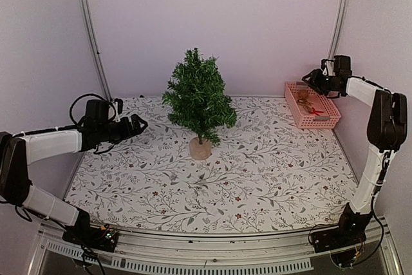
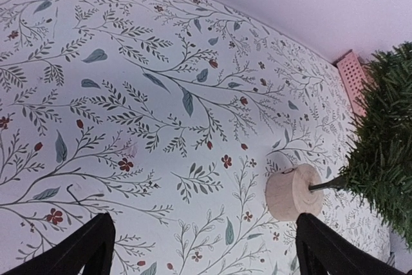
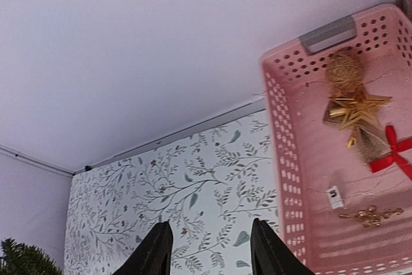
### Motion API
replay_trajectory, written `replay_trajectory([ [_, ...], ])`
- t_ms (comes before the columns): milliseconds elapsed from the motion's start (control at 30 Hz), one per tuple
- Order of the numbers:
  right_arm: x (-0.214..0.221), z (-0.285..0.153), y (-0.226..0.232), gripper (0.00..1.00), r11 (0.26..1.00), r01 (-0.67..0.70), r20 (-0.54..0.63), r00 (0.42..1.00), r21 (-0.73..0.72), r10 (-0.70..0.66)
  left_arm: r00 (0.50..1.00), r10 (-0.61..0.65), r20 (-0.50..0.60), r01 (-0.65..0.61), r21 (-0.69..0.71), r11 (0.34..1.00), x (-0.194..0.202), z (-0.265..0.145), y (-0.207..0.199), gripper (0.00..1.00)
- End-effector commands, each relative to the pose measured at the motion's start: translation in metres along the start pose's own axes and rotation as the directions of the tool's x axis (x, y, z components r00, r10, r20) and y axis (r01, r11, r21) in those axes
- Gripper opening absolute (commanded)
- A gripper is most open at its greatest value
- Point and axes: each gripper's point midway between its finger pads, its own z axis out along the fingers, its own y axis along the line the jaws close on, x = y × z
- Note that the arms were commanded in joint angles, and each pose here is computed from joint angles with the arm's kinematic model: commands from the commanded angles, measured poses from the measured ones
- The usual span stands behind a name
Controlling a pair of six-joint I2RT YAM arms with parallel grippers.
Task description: Decorate the small christmas tree
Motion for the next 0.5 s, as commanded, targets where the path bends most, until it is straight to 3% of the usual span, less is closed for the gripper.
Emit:
replay_trajectory([
  [0,0.027,0.012,-0.069,0.45,0.973,0.019,-0.121,0.993,0.23,0.009,0.999,0.041,0.026,-0.041,-0.006,0.999,-0.015,0.003,-0.004,0.99],
  [467,0.082,0.036,-0.153,0.46,0.911,0.103,-0.318,0.948,0.4,0.033,0.998,0.065,-0.014,-0.065,-0.055,0.996,-0.009,0.002,0.004,0.99],
])
